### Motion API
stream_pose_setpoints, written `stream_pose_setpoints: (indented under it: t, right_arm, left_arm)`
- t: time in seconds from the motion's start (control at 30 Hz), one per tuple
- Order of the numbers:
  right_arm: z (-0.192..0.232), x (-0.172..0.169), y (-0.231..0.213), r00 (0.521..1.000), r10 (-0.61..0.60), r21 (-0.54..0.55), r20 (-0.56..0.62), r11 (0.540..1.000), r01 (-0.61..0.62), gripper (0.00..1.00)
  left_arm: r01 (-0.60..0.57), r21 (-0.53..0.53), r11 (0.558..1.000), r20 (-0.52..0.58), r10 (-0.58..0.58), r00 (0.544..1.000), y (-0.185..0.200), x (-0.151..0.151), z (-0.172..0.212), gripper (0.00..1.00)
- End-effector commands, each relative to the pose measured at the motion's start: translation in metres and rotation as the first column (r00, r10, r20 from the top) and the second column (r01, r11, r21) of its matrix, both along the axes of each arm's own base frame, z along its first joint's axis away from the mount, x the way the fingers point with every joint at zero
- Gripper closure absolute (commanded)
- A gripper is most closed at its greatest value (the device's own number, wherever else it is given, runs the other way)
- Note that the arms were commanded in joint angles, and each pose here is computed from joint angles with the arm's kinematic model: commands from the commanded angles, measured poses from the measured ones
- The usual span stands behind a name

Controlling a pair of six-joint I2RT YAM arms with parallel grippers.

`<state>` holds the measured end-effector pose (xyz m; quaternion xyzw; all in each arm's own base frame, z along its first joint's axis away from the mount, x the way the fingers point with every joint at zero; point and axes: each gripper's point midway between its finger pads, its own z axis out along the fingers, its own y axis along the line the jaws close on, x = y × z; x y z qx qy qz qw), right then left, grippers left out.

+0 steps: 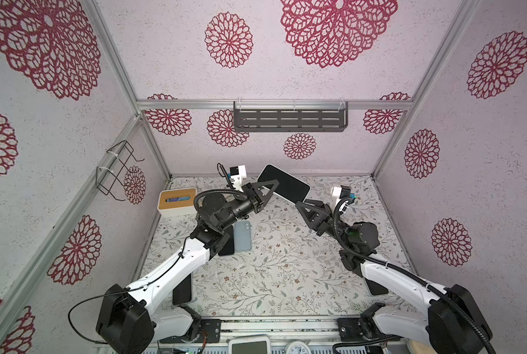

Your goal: Take the phone out of the phone case

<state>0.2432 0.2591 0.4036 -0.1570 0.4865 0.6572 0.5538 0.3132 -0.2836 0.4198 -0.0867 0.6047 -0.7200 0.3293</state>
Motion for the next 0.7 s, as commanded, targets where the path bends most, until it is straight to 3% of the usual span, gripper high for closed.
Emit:
stream_pose_setpoints:
  t: [0.0, 0.13, 0.37, 0.67]
  right_arm:
    - [0.024, -0.007, -0.006, 0.997, -0.011, 0.044, 0.08, 0.999, 0.008, 0.72]
    - [0.019, -0.006, -0.004, 0.995, -0.023, 0.015, 0.098, 1.0, 0.022, 0.78]
    - [-0.007, 0.003, 0.004, 0.98, -0.096, -0.121, 0.177, 0.986, 0.118, 0.8]
    - [-0.037, 0.03, 0.002, 0.923, -0.258, -0.326, 0.287, 0.879, 0.347, 0.8]
  left_arm:
    - [0.019, -0.052, 0.998, 0.082, -0.015, 0.997, 0.001, -0.012, 0.028, 1.0]
    - [0.025, -0.018, 1.0, 0.036, -0.024, 0.999, -0.002, -0.01, 0.023, 1.0]
    - [0.052, 0.05, 0.997, -0.081, -0.048, 0.996, -0.012, -0.005, 0.005, 1.0]
    - [0.096, 0.085, 0.992, -0.142, -0.084, 0.986, -0.027, 0.001, -0.008, 1.0]
